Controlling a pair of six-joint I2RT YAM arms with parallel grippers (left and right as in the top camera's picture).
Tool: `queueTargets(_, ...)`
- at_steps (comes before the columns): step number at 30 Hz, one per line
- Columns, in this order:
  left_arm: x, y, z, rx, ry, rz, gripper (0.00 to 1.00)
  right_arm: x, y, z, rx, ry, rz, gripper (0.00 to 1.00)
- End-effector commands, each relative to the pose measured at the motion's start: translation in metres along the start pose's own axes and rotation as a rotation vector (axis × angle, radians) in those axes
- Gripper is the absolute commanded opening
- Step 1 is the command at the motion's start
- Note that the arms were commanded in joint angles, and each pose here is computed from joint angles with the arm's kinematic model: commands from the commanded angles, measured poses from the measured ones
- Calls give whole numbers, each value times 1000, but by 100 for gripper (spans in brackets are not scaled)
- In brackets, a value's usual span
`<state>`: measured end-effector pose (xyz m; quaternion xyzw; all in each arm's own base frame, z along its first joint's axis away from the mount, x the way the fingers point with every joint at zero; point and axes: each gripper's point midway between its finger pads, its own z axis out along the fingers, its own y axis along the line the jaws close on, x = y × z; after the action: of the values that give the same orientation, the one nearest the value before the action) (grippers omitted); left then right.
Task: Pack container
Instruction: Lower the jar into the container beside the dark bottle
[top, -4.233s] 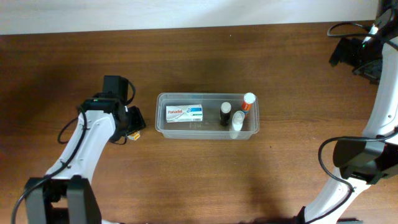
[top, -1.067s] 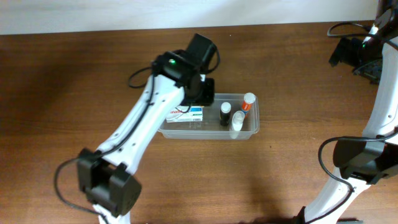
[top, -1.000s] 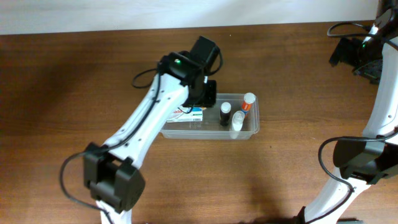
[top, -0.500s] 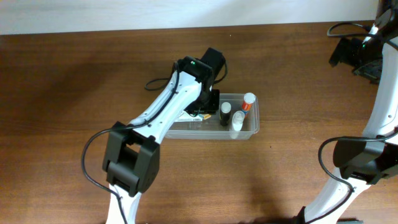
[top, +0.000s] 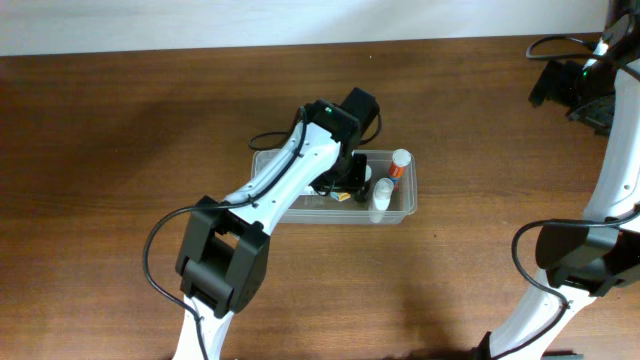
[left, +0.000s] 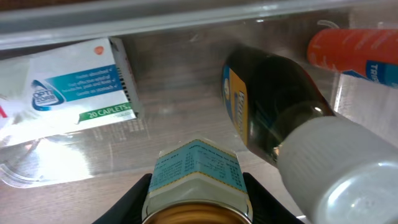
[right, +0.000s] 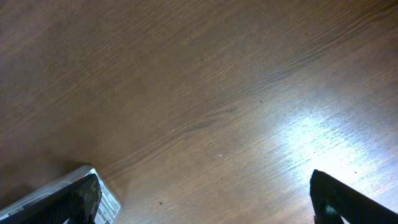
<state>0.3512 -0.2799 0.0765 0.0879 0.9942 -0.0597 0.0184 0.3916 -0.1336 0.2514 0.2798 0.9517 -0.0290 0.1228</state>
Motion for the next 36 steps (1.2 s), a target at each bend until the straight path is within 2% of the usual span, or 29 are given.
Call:
queueTargets(1,-1,-1,-1,2,-2,-12,36,0,-3,-15,3,-36,3,98)
queueTargets(15,13,7,9,-25,50,-17,36,0,-3,-15,3,-36,3,98)
queueTargets(36,14,9,22,-25,48,-17,36,0,-3,-15,3,-36,3,98)
